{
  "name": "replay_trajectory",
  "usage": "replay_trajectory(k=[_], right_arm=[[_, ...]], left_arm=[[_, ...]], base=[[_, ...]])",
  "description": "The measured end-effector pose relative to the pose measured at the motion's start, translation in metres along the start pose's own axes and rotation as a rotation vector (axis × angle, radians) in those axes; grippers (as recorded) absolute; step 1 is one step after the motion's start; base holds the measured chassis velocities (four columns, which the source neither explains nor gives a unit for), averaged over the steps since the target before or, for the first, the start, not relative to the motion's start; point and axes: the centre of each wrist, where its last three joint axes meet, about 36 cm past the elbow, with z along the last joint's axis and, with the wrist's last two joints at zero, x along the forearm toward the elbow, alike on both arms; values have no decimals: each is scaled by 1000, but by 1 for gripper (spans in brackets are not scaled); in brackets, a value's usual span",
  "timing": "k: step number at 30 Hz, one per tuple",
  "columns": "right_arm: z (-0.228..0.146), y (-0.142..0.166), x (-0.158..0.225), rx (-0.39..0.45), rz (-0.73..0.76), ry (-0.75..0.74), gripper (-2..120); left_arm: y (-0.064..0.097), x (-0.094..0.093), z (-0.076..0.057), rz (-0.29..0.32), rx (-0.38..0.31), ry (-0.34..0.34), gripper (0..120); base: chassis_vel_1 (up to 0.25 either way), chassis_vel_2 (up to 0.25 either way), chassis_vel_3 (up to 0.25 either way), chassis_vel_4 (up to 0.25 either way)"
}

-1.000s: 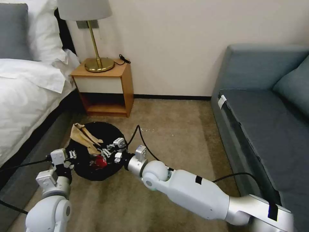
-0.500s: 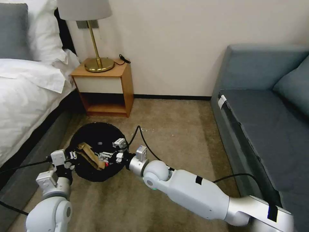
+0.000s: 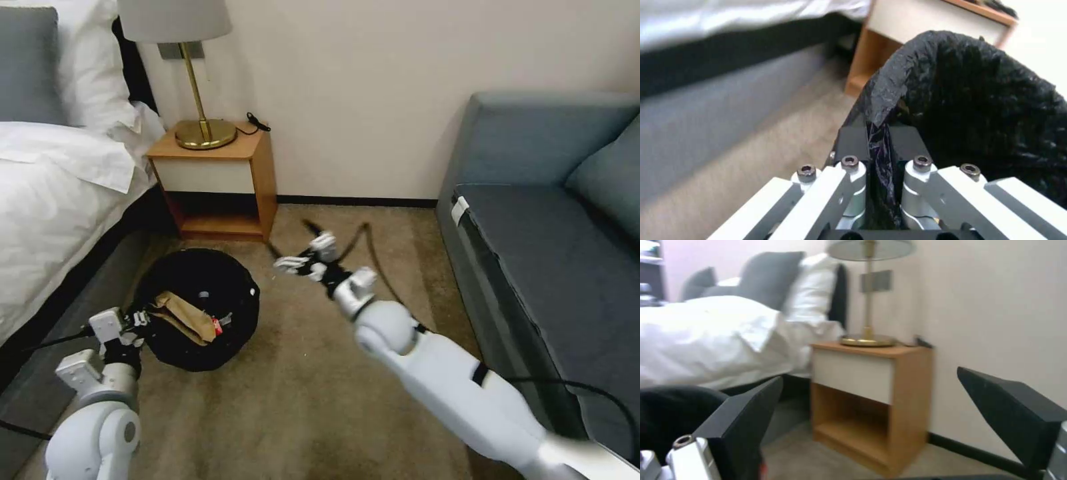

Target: Pick up the trash bin, then pick up the garbage on the floor and place it into the trash bin.

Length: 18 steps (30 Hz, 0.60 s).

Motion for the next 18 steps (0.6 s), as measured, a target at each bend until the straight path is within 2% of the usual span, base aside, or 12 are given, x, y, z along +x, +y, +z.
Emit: replay_trajectory(k=[1,2,4,6,9,11,18], right_arm=[[6,-4,12,-1,30,3,100],[6,-4,12,-1,30,3,100],[15,-9,30,-9,83,3,100],[19,-7,41,-30,119,1,100],[19,-3,46,-49,139,-3,100],[20,4,56,-64,155,-1,100],[16,8,70,-79,179,-4,100]], left_arm=[[4,-3,2,-22,93,14,6],[4,-3,2,-22,93,14,6],[12,-8,11,-50,199,29,6],[19,-15,22,-67,249,54,6],[22,-19,29,-78,274,79,6],[24,-25,40,-98,291,123,6],[25,-29,50,-124,271,203,6]], base=[[0,0,0,0],[0,0,0,0],[0,0,0,0],[0,0,0,0],[0,0,0,0],[0,0,0,0],[0,0,0,0]])
